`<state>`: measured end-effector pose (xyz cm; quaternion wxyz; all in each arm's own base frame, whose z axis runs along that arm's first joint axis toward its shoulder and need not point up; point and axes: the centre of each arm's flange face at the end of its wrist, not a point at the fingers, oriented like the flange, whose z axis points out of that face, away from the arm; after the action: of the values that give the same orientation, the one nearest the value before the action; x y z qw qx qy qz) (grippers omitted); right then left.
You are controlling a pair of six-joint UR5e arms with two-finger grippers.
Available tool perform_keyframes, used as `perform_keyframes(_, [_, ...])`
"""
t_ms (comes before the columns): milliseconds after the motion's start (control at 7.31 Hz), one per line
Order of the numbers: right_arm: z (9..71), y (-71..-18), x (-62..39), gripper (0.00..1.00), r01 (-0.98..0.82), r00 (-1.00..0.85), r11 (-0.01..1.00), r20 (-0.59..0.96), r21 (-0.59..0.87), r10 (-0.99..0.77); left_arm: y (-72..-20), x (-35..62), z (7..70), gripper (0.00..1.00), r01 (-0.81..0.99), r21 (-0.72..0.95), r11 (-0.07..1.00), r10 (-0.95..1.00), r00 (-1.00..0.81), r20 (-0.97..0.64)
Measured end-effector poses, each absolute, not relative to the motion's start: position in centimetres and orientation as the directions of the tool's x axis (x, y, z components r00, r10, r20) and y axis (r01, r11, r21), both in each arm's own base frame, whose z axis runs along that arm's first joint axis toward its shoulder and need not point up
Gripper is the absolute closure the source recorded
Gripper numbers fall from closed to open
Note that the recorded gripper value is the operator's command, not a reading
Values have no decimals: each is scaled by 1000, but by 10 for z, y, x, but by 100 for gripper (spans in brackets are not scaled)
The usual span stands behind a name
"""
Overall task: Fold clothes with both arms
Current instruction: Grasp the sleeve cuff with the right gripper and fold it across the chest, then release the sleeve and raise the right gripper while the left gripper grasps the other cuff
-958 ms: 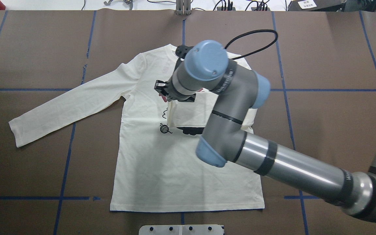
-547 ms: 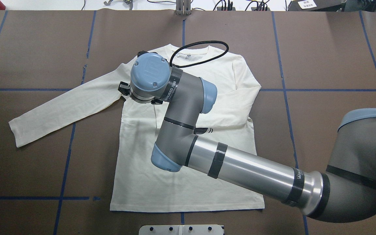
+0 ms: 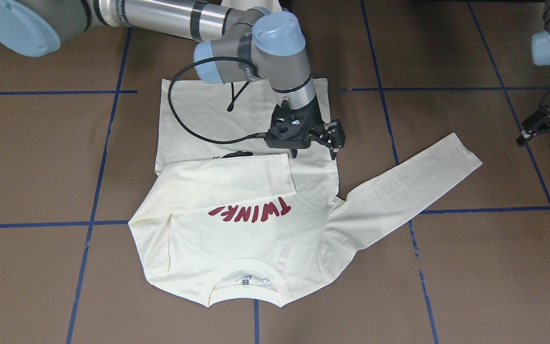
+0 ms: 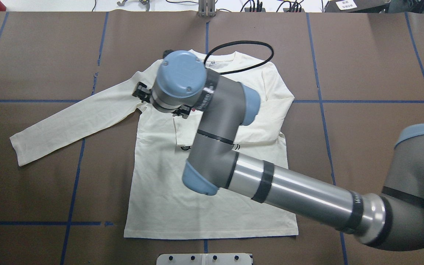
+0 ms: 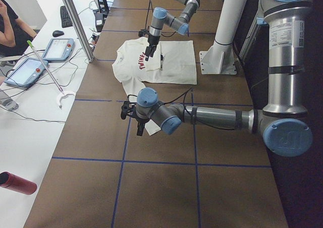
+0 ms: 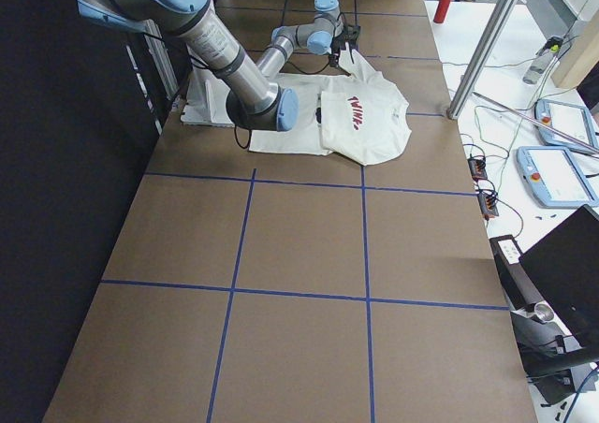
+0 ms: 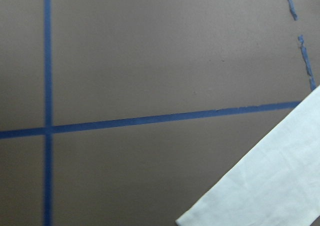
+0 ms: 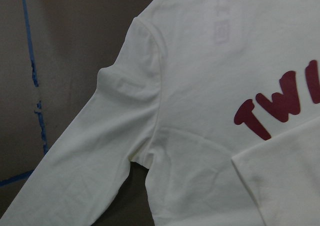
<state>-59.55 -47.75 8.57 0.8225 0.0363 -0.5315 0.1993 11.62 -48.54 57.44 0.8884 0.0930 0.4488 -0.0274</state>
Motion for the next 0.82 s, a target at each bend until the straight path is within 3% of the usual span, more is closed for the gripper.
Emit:
perform_keyframes(137, [119, -483, -547, 0, -371, 351, 914, 887, -164, 302, -491, 151, 577, 2, 151, 99, 984, -16, 618, -786])
perform_keyframes(411, [173, -493, -468, 0, -364, 356, 914, 881, -177, 313, -500, 193, 585, 16, 163, 77, 984, -49, 653, -756])
perform_keyframes(821, [205, -484, -448, 0, -355, 377, 918, 872, -176, 313, -492, 220, 600, 19, 130, 44, 991, -55, 670, -740])
